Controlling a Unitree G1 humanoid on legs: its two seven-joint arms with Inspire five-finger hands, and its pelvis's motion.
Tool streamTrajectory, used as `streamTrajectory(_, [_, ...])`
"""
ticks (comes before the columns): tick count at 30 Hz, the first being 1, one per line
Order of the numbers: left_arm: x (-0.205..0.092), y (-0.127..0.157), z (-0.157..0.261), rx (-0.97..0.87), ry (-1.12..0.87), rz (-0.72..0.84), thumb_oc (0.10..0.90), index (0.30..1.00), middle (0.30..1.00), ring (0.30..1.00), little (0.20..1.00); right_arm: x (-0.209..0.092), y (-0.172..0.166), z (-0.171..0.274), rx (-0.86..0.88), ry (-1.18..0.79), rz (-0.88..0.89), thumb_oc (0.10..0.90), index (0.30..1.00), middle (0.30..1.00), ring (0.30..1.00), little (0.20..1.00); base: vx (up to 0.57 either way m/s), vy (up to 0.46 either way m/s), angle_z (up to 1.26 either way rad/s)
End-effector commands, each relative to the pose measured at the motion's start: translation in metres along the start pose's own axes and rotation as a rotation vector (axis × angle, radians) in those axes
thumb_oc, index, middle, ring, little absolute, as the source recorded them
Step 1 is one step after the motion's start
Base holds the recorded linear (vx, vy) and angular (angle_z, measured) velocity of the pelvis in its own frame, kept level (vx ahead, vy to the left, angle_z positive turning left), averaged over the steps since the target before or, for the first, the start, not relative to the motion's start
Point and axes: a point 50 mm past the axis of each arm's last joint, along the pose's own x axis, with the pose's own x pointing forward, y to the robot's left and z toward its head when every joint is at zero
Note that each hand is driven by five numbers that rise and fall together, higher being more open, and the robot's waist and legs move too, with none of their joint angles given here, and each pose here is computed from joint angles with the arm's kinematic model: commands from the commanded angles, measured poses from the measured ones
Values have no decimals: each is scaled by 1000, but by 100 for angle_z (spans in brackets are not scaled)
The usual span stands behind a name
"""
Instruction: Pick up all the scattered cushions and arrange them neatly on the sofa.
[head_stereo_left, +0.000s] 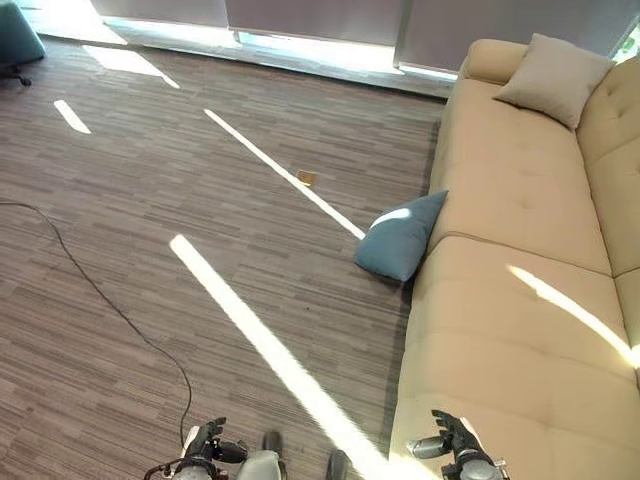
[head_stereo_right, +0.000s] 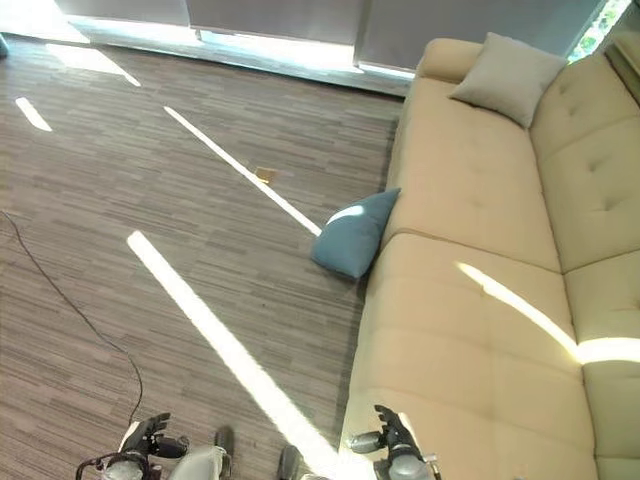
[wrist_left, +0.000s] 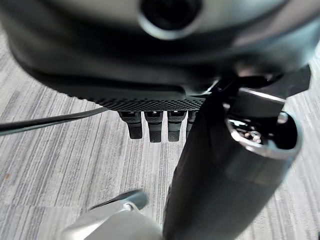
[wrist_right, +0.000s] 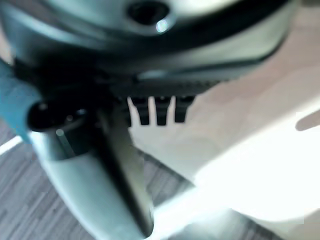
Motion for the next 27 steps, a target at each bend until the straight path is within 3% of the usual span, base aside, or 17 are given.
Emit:
streamTrajectory(1, [-2, 10, -9, 53, 4, 6, 800, 900, 900, 900, 900, -4, -10, -11, 2, -1, -46, 800, 900, 900, 900, 900, 285, 141, -29])
streamTrajectory(16, [-4, 38, -19, 19, 35, 89, 800, 900, 900, 900, 900, -2, 7, 12, -99, -82, 24, 800, 900, 900, 900, 900, 178, 139, -30])
streamTrajectory(27, [-8, 28, -38, 15, 105, 61, 800, 900, 900, 900, 900, -6, 1, -10, -89, -9, 16, 800, 900, 900, 900, 900, 280, -65, 5])
